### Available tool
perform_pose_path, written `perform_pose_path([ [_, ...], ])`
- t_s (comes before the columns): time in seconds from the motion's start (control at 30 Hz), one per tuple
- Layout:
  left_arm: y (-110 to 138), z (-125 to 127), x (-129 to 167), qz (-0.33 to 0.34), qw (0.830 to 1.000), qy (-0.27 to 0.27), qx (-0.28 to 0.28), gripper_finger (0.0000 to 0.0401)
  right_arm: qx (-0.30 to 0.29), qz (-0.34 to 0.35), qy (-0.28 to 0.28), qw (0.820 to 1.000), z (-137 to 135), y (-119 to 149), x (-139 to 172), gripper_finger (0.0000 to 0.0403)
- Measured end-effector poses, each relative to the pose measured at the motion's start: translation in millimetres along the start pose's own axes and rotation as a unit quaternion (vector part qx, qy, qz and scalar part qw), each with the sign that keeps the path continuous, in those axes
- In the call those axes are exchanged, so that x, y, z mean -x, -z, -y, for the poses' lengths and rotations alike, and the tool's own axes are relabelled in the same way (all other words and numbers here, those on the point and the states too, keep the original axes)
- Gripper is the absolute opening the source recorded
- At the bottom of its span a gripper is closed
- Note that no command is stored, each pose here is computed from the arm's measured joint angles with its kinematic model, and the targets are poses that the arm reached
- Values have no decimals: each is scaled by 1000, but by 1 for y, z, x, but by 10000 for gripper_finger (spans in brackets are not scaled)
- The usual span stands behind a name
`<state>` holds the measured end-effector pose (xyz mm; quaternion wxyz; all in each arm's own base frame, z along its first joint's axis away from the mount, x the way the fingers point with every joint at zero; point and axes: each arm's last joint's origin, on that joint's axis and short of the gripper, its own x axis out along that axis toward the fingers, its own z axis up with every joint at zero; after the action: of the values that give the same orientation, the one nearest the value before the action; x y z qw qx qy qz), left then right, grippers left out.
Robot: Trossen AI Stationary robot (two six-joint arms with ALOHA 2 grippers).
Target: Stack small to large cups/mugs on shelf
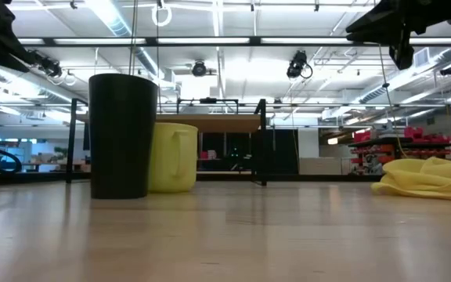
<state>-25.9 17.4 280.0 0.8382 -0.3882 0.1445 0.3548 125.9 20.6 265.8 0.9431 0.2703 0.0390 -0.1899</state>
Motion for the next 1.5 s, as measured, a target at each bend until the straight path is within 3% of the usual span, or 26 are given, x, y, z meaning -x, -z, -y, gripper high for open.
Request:
perform_pose_path([
  [1.07,0,0,0,0,1000,0,0,107,2,0,0,1000,0,0,0,63],
  [1.2,0,0,0,0,1000,0,0,107,105,-1,1,994,0,0,0,63],
  [1.33,0,0,0,0,1000,0,0,107,144,0,0,990,0,0,0,63],
  [1.5,0,0,0,0,1000,0,0,107,80,0,0,997,0,0,0,63],
])
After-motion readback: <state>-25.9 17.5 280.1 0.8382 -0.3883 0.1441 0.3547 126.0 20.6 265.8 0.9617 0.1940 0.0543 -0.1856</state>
